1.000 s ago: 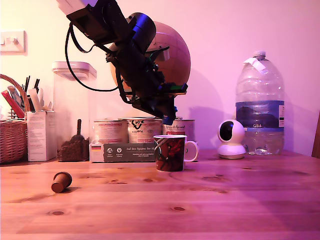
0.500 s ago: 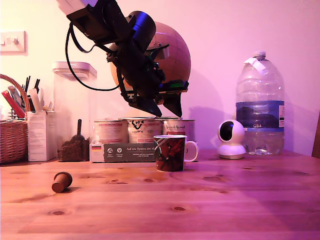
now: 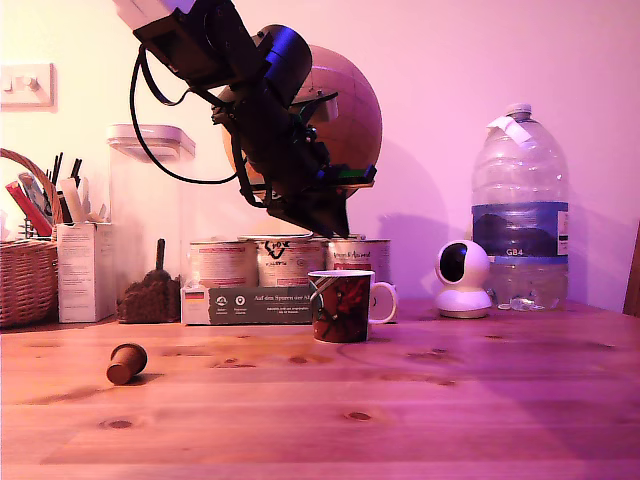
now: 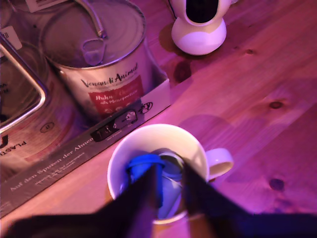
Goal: Pick up the coffee capsules from the table one by one and drop them inside the nearest coffee cup
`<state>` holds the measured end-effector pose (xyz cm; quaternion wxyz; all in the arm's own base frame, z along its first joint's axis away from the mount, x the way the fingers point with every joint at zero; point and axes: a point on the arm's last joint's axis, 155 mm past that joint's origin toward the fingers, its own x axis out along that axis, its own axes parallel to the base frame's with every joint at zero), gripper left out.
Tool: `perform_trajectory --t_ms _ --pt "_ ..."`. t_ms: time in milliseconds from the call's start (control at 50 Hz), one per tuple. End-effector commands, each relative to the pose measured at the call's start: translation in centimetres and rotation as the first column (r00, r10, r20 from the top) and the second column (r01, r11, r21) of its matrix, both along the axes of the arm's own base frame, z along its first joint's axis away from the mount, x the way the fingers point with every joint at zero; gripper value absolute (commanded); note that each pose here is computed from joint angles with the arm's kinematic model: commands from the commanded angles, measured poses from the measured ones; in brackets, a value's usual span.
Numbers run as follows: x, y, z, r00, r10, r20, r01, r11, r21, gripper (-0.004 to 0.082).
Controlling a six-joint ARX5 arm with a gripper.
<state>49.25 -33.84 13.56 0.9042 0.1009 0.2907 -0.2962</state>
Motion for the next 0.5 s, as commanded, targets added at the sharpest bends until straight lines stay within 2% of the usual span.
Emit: perform_trajectory --t_ms 0,240,480 --pt "-0.4 -0.1 0.8 1.000 -0.004 0.018 0.004 1.000 -0.018 0.0014" --pt "-2.3 1.6 3.0 0.996 0.020 0.091 -0.014 0.998 -0.057 0.0001" --pt "-5.3 4.1 4.3 0.991 0.050 0.121 -0.037 0.994 -0.106 0.0001"
